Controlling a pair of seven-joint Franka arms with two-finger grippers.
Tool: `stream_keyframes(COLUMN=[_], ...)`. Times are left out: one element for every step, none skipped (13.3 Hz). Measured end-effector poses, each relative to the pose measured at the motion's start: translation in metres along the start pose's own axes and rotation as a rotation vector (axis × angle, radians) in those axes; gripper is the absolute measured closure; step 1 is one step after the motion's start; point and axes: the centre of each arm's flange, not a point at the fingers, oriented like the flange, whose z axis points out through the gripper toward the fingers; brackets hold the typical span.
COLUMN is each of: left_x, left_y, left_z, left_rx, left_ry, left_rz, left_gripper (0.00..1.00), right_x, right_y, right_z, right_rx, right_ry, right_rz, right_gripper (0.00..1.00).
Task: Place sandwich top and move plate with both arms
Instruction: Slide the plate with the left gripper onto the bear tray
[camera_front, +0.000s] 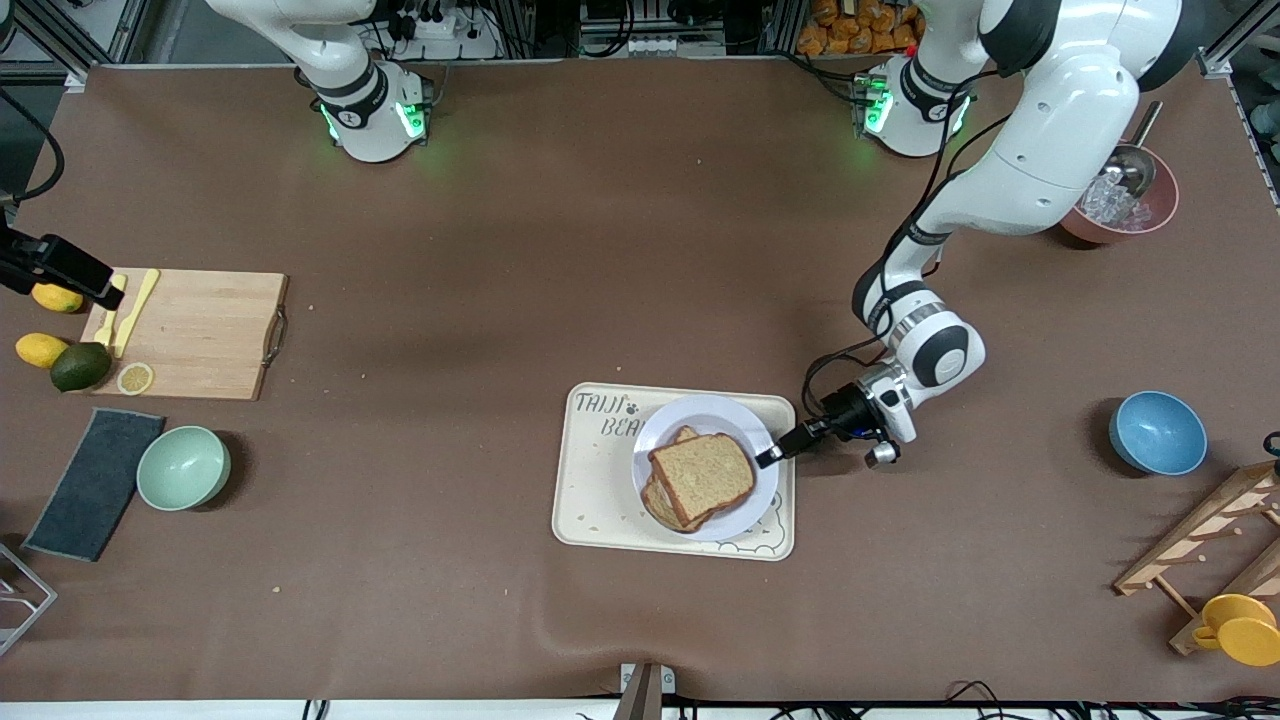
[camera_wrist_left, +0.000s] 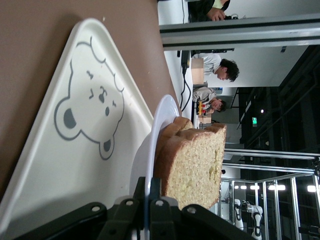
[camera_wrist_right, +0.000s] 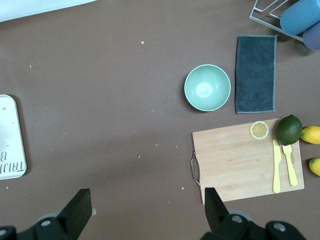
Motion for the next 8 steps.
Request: stream_keyframes(left_x=[-0.0018, -0.0017, -0.0012, -0.0009, -0.0010, -0.0009, -0.0004, 0.0001], left_y=[-0.0010, -0.0004, 0.0006, 0.0013, 0.0017, 0.0017, 0.0014, 0.0009], left_z=[0.0023, 0.0034, 0.0041, 0.0047, 0.0051, 0.0050, 0.0046, 0.0039], left_rx=[0.000, -0.002, -0.004, -0.006, -0.007, -0.007, -0.006, -0.004], left_ry=[-0.003, -0.002, 0.000, 0.002, 0.003, 0.003, 0.004, 0.005], left_rz=[-0.001, 0.000, -0.001, -0.001, -0.001, -0.001, -0.001, -0.001], left_gripper=[0.95, 0.95, 0.95, 0.95, 0.95, 0.95, 0.95, 0.95], right_x=[0.0000, 0.0000, 0.0000, 0.0000, 0.0000, -0.0001, -0.0001, -0.0001], right_y=[0.0000, 0.0000, 0.0000, 0.0000, 0.0000, 0.0000, 0.0000, 0.0000], right_z=[0.0000, 0.0000, 0.0000, 0.0000, 0.0000, 0.0000, 0.0001, 0.0001], right_rx=[0.000, 0.000, 0.000, 0.000, 0.000, 0.000, 0.000, 0.000], right_ry=[0.000, 0.000, 0.000, 0.000, 0.000, 0.000, -0.001, -0.001], right_rz=[0.000, 0.000, 0.000, 0.000, 0.000, 0.000, 0.000, 0.000], right_gripper=[0.00, 0.00, 0.00, 0.00, 0.00, 0.00, 0.00, 0.00])
